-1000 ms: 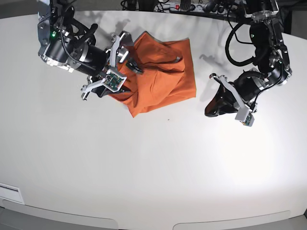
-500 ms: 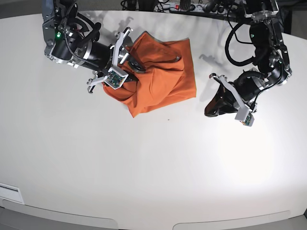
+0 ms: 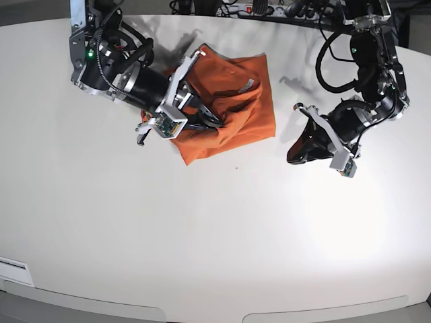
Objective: Fold the T-shirt properly
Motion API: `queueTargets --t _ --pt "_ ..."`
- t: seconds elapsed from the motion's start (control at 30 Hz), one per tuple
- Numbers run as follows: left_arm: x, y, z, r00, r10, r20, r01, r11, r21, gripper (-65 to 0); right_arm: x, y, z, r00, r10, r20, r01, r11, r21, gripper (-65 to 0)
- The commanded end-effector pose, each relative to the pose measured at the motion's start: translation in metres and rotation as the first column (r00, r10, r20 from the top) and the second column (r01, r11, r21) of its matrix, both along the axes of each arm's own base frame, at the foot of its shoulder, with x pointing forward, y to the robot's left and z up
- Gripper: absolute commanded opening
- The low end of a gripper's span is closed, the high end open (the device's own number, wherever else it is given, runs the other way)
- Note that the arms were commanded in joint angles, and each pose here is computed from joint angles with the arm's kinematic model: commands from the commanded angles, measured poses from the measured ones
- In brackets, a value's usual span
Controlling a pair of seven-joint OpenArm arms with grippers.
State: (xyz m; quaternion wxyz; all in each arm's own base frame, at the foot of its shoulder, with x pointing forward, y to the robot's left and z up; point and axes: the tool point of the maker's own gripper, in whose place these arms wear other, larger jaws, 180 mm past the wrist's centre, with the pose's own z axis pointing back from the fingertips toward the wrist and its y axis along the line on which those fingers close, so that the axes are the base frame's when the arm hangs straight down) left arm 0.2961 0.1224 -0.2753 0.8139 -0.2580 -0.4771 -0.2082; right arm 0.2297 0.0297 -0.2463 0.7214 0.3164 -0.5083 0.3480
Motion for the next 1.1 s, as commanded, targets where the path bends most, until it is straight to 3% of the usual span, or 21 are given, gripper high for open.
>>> queueTargets --t 0.0,0.2,0.43,0.5,0.6,0.67,0.7,0.8,0.97,1.07 --pt "0.005 -0.002 0.016 0.998 -0.009 0.056 0.010 1.000 -0.019 -65.0 0.002 0.008 0.018 0.999 0.006 0.041 -0.008 0.998 0.060 -65.0" --pt "0.003 -0.002 0.014 0.999 -0.009 0.050 0.010 1.000 -0.018 -65.0 0.001 0.054 0.026 0.995 0.074 0.070 -0.079 0.994 0.081 -65.0" --pt "0.003 -0.002 0.013 0.999 -0.009 0.048 0.010 1.000 -0.018 -65.0 0.001 0.109 -0.001 0.981 0.193 0.009 -0.193 0.980 0.053 -65.0" --pt "0.003 -0.001 0.013 0.999 -0.010 0.048 0.011 1.000 -0.016 -65.0 0.009 0.125 -0.007 0.981 0.194 -0.018 -0.192 0.979 0.069 -59.6" --pt "0.003 0.002 0.013 0.999 -0.012 0.047 0.012 1.000 -0.001 -65.0 0.024 0.143 -0.009 0.979 0.203 -0.021 -0.201 0.978 0.054 -41.6" --pt "0.003 0.006 0.013 0.999 -0.015 0.047 0.014 1.000 0.018 -65.0 0.036 0.144 -0.009 0.979 0.202 -0.001 -0.202 0.979 0.022 -29.7" --pt "0.003 0.009 0.013 0.999 -0.017 0.047 0.015 0.999 0.028 -65.0 0.040 0.143 -0.005 0.979 0.205 0.016 -0.205 0.979 0.010 -27.2" --pt "0.002 0.016 0.013 0.999 -0.022 0.044 0.020 0.998 0.060 -65.0 0.048 0.142 0.018 0.967 0.244 0.075 -0.243 0.970 -0.022 -27.3" --pt "-0.007 0.014 0.013 0.997 -0.077 0.027 0.075 0.995 0.063 -65.0 0.050 0.116 0.038 0.970 0.215 0.116 -0.193 0.965 -0.175 -27.3" --pt "-0.010 0.011 0.016 0.994 -0.106 0.033 0.104 0.993 0.049 -65.0 0.036 0.101 0.045 0.973 0.207 0.105 -0.195 0.974 -0.113 -27.7"
